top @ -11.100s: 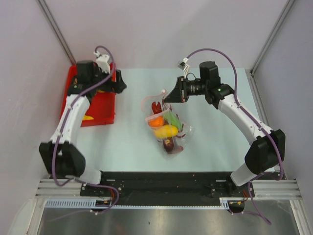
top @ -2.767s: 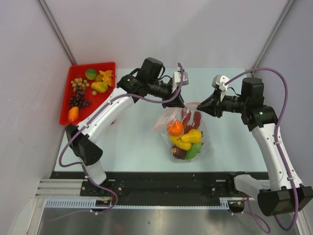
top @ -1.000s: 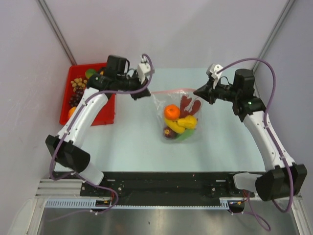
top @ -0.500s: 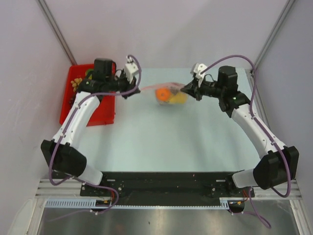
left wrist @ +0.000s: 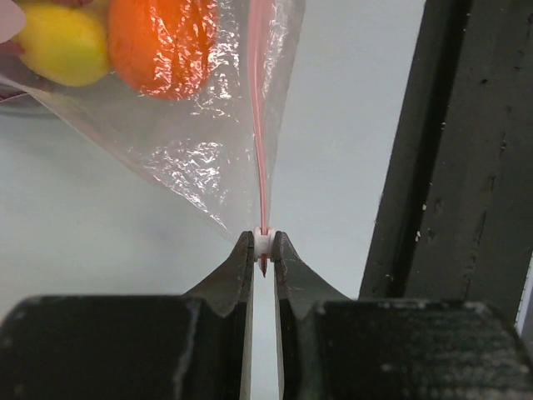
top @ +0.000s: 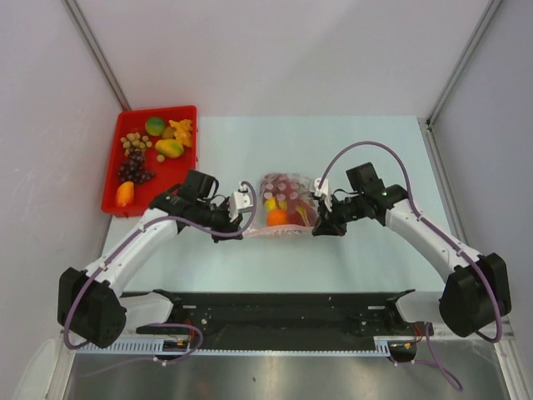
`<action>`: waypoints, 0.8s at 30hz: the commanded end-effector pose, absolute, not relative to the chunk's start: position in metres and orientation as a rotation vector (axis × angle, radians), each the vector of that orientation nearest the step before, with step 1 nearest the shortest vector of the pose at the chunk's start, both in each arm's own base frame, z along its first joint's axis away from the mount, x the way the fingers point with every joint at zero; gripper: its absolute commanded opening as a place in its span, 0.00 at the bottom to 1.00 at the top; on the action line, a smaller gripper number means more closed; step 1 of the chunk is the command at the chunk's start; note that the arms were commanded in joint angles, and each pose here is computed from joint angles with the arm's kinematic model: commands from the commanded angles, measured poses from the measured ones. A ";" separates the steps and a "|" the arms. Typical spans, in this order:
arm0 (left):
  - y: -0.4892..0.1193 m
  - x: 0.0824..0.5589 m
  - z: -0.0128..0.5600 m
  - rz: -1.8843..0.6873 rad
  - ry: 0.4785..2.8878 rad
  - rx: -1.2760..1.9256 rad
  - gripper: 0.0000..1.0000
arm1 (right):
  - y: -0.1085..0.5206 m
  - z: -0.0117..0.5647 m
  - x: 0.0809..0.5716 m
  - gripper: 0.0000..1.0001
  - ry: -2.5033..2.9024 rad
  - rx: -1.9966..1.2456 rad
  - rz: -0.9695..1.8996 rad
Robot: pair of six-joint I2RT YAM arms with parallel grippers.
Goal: Place the food in the zip-top bag and seal the zipper
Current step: Place the zipper food storage bag at the center of the board, then reset both arms
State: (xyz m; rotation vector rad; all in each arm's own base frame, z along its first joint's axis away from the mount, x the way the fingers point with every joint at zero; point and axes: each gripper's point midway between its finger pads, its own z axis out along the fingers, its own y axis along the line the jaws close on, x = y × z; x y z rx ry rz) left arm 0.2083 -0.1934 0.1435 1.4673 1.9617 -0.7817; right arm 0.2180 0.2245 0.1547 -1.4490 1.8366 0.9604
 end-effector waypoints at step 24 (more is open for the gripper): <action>-0.173 0.339 0.323 -0.687 2.020 0.695 1.00 | 0.160 0.304 0.335 1.00 1.784 -0.588 0.672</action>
